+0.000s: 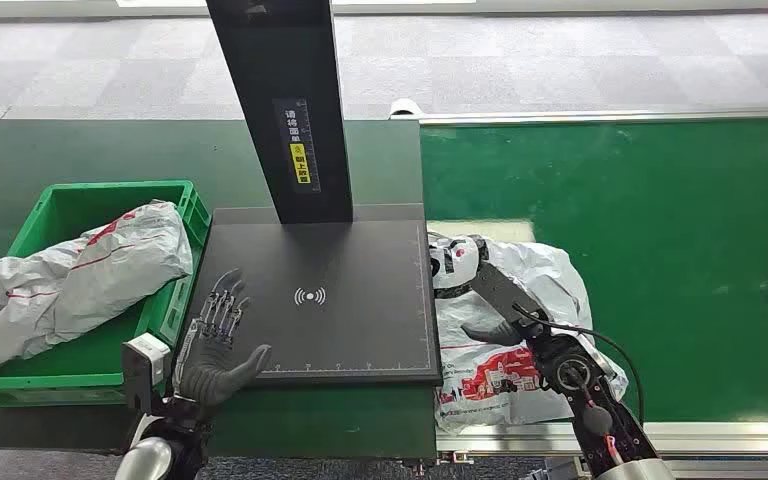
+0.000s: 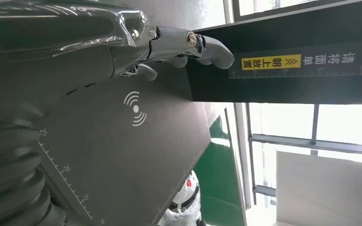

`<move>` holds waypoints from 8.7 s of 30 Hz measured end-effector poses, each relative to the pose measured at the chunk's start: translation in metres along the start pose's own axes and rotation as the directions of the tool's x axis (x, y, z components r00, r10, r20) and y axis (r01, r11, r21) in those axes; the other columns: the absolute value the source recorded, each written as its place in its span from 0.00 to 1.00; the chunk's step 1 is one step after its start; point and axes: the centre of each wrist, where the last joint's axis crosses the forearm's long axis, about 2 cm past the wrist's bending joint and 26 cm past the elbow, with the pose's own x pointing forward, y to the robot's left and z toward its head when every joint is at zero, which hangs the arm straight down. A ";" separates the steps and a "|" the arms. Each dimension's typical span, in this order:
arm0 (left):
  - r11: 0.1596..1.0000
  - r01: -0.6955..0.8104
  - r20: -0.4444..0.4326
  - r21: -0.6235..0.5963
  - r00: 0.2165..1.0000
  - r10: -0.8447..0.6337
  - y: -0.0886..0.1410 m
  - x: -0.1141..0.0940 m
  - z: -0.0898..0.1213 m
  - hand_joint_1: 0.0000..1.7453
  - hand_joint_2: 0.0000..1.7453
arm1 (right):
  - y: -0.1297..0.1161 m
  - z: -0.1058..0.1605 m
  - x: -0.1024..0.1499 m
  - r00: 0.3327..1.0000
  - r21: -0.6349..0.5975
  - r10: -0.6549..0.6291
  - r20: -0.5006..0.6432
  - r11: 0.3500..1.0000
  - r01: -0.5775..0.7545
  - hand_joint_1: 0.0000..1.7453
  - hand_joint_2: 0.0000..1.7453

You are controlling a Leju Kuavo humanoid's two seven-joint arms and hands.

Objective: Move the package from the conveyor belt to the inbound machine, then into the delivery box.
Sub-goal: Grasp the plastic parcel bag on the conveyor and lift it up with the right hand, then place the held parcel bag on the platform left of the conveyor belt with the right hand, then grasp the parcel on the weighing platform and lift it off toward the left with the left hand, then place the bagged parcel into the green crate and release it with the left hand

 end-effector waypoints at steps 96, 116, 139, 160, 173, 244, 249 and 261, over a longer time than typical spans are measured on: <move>0.999 -0.046 -0.007 0.014 0.999 0.046 -0.008 -0.004 0.012 0.00 1.00 | 0.026 0.081 0.040 0.828 -0.293 0.213 0.519 0.954 -0.062 1.00 1.00; 0.870 0.115 0.310 0.480 0.905 -0.291 0.023 0.048 -0.004 0.00 1.00 | 0.016 -0.058 0.126 0.663 -0.003 0.426 0.616 0.843 -0.538 1.00 1.00; 0.923 0.071 0.301 0.378 0.933 -0.196 0.002 0.042 -0.020 0.00 1.00 | 0.093 -0.077 0.181 0.755 0.361 0.369 0.541 0.710 -0.605 0.00 1.00; 0.942 0.014 0.266 0.335 0.958 -0.109 -0.003 0.027 -0.008 0.00 1.00 | 0.038 -0.055 0.102 0.635 0.366 -0.529 0.563 0.848 0.383 0.00 1.00; 0.988 -0.006 0.154 0.154 0.988 -0.018 -0.011 0.019 0.004 0.00 1.00 | 0.029 0.004 0.014 0.742 0.017 -0.396 0.541 0.887 0.461 0.00 1.00; 0.066 0.606 0.144 0.793 -0.081 -0.986 0.062 0.146 -0.068 1.00 1.00 | 0.056 0.082 -0.036 0.811 -0.107 -0.347 0.471 0.890 0.443 0.00 1.00; -0.193 0.663 -0.286 0.723 0.033 -0.958 0.134 0.141 -0.072 1.00 1.00 | 0.057 0.090 -0.041 0.832 -0.140 -0.321 0.452 0.896 0.421 0.00 1.00; -0.158 0.976 -0.783 0.147 0.018 -0.622 0.241 0.062 -0.060 1.00 1.00 | 0.056 0.102 -0.043 0.854 -0.160 -0.293 0.430 0.906 0.391 0.00 1.00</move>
